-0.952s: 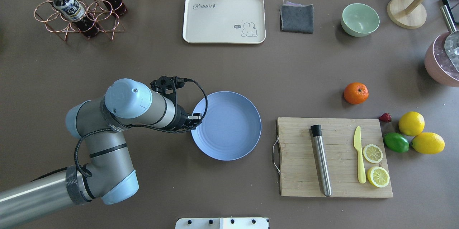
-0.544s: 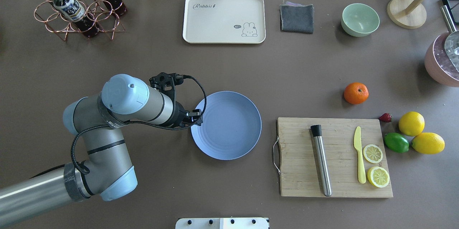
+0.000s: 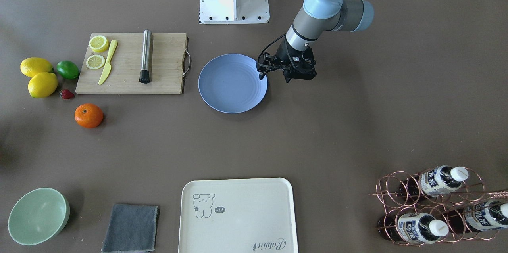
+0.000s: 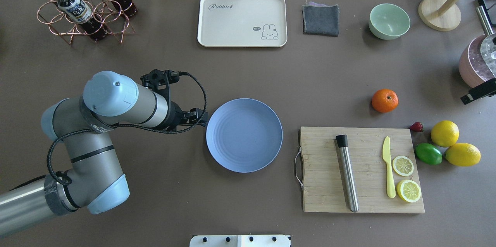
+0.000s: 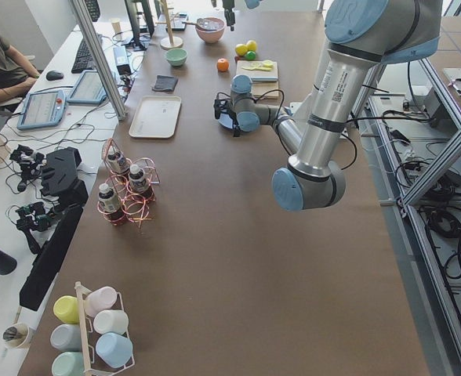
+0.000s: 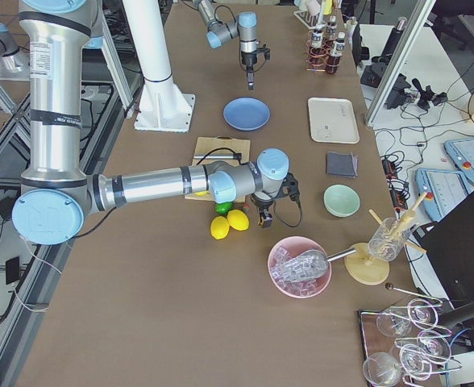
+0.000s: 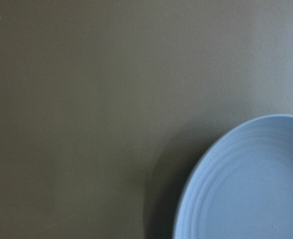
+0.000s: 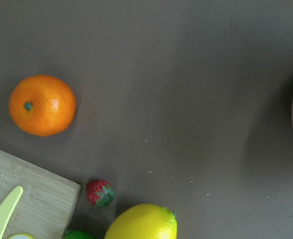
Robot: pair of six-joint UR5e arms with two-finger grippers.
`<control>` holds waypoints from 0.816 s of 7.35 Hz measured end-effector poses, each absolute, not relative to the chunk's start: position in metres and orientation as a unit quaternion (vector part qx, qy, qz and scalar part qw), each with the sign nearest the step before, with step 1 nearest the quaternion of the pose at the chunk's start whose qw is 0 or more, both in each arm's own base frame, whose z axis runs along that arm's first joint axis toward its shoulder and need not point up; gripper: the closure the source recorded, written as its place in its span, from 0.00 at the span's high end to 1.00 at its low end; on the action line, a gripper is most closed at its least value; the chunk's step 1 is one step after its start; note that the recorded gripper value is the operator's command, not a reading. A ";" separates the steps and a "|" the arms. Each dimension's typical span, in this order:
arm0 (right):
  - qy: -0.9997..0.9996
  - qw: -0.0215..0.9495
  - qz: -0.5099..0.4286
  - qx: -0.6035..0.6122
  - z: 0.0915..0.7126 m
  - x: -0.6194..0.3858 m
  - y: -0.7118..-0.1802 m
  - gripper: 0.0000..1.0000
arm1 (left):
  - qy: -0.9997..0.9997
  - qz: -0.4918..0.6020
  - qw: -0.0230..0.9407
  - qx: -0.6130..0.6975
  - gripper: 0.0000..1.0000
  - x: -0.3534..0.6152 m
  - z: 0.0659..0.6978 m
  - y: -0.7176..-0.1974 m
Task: Pick orange to plate
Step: 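Reach the right gripper down and close on the orange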
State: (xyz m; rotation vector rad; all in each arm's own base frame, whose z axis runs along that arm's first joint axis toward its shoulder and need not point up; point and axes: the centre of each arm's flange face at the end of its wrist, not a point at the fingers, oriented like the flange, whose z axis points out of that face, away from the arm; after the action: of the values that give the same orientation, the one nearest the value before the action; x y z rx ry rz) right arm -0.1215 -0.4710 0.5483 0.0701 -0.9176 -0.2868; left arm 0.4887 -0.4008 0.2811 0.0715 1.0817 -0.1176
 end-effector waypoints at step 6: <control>-0.415 0.904 -0.088 0.059 0.499 -0.288 -0.478 1.00 | 0.508 -0.065 0.858 0.037 0.97 0.476 0.288 -0.411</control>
State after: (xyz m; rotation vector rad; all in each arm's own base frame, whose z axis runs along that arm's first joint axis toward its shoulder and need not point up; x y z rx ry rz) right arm -0.2879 -0.4780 0.4992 0.1212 -0.8577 -0.1825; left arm 0.4758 -0.4107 0.2878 0.0787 1.0672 -0.1375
